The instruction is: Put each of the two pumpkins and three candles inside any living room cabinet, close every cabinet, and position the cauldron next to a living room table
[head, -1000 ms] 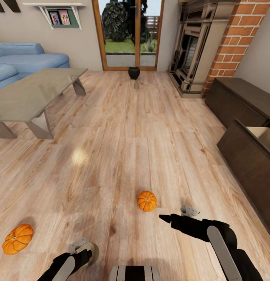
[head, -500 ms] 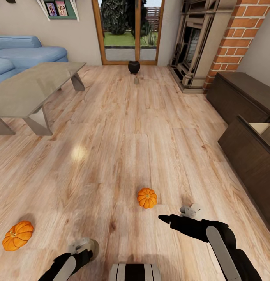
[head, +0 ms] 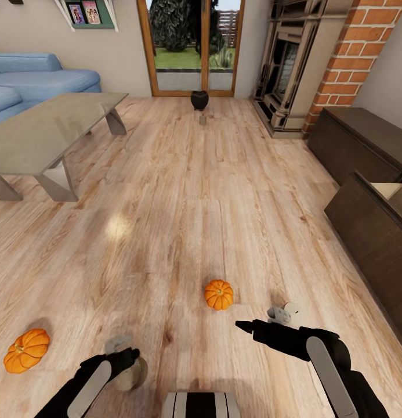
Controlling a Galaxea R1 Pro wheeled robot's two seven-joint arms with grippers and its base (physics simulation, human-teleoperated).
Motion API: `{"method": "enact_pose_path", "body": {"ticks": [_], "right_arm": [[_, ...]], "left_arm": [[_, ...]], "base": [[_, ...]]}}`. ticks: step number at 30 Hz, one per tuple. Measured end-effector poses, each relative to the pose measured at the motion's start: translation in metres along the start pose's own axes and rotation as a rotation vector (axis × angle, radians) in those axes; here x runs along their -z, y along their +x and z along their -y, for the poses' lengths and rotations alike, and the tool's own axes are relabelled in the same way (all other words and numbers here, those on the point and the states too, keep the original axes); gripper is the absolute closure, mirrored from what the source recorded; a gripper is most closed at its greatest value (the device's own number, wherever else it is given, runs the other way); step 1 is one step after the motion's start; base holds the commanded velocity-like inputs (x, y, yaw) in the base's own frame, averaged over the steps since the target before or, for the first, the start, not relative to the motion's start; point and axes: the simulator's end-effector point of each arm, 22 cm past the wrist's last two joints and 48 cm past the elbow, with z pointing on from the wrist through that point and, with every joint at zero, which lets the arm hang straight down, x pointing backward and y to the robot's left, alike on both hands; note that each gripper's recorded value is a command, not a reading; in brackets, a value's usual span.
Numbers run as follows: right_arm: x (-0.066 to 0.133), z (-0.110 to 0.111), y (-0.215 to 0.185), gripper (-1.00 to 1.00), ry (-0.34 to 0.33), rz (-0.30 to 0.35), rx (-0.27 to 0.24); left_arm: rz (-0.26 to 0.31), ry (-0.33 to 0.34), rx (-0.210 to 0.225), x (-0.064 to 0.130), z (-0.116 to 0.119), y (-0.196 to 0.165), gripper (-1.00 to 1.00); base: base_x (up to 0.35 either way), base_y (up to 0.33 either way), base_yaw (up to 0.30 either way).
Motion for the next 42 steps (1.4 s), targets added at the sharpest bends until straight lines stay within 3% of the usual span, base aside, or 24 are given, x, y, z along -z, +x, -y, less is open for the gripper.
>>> {"method": "enact_pose_path", "body": {"ticks": [6,42], "right_arm": [[0.000,0.001,0.000,-1.00,0.002,0.001,-0.001],[0.003,-0.007,-0.003,-1.00,-0.010,0.006,0.019]], "left_arm": [[0.053,0.010,-0.007,0.007,0.004,-0.033,-1.00],[0.027,-0.021,0.002,-0.001,-0.008,-0.020,-1.00]], "base": [[0.000,0.000,0.000],[0.000,0.000,0.000]]}}
